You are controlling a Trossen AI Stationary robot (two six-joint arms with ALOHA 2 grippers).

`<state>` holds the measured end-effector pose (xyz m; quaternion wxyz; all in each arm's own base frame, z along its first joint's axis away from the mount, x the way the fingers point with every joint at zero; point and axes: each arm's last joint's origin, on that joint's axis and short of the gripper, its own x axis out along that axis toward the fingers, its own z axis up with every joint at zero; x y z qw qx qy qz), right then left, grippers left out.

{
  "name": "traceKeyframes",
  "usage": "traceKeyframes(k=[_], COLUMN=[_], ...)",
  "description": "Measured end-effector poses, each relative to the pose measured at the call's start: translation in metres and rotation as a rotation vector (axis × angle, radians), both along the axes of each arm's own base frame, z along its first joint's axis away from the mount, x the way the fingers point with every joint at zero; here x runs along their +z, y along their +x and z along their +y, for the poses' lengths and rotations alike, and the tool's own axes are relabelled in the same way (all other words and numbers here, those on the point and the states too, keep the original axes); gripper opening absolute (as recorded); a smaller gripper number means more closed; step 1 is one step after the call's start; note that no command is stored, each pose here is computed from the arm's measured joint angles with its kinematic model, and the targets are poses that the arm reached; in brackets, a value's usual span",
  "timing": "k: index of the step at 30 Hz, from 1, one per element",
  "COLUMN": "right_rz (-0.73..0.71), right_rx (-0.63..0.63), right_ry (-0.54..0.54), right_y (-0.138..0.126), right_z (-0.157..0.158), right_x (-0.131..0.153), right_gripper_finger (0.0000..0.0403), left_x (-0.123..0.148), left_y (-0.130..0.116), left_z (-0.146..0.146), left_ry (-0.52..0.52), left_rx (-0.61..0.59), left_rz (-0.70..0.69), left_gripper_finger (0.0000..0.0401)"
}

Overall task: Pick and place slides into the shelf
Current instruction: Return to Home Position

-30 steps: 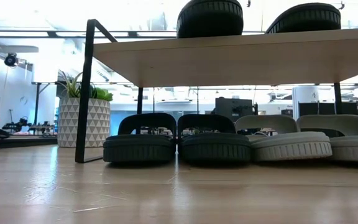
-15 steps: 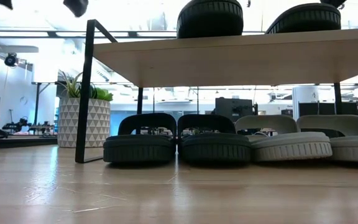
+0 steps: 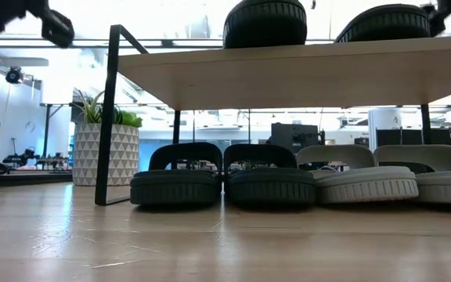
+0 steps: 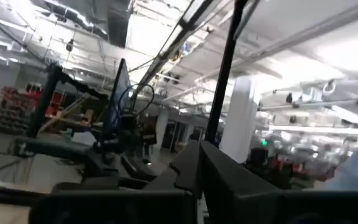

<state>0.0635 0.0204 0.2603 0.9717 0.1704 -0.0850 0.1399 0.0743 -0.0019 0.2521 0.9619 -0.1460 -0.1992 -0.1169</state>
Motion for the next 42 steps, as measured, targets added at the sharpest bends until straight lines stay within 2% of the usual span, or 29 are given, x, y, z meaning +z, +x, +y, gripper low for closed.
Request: traceKeyframes(k=[3, 5, 9, 10, 12, 13, 19, 23, 27, 30, 33, 37, 42], right_rz=[0.113, 0.092, 0.016, -0.002, -0.009, 0.002, 0.175, 0.194, 0.186, 0.146, 0.085, -0.078, -0.066], right_rx=[0.002, -0.01, -0.056, -0.069, -0.095, -0.109, -0.168, -0.176, -0.172, -0.169, -0.103, -0.017, -0.038], right_ry=[0.009, 0.001, -0.085, -0.105, -0.141, -0.157, -0.166, -0.186, -0.216, -0.21, -0.222, -0.266, -0.276], right_y=[0.005, 0.007, 0.006, 0.005, 0.005, 0.006, 0.008, 0.009, 0.011, 0.015, 0.022, 0.026, 0.026], right_z=[0.002, 0.002, 0.001, 0.0, 0.0, 0.0, -0.002, -0.002, -0.001, 0.001, 0.006, 0.011, 0.01], right_x=[-0.013, -0.013, -0.015, -0.016, -0.017, -0.018, -0.034, -0.039, -0.042, -0.048, -0.063, -0.073, -0.075], right_gripper_finger=[0.0011, 0.0011, 0.0011, 0.0011, 0.0011, 0.0011, 0.0011, 0.0011, 0.0011, 0.0011, 0.0011, 0.0011, 0.0011], left_x=[-0.016, -0.024, -0.056, -0.055, -0.066, -0.065, -0.076, -0.086, -0.089, -0.091, -0.092, -0.094, -0.094], left_y=[0.007, 0.011, 0.022, 0.022, 0.024, 0.024, 0.026, 0.026, 0.027, 0.029, 0.03, 0.031, 0.031], left_z=[0.001, 0.001, 0.002, 0.002, 0.003, 0.003, 0.005, 0.005, 0.005, 0.005, 0.005, 0.005, 0.006], left_ry=[-0.062, -0.068, -0.095, -0.107, -0.123, -0.12, -0.119, -0.121, -0.058, 0.063, 0.177, 0.178, 0.156], left_rx=[-0.018, -0.032, -0.013, -0.002, 0.033, 0.037, 0.094, 0.098, 0.122, 0.146, 0.164, 0.163, 0.183], left_rz=[0.021, 0.036, 0.154, 0.139, 0.249, 0.245, 0.353, 0.453, 0.48, 0.486, 0.494, 0.51, 0.522], left_gripper_finger=[0.0, 0.0, 0.0, 0.0, 0.0, 0.0, 0.0, 0.0, 0.0, 0.0, 0.0, 0.0, 0.0])
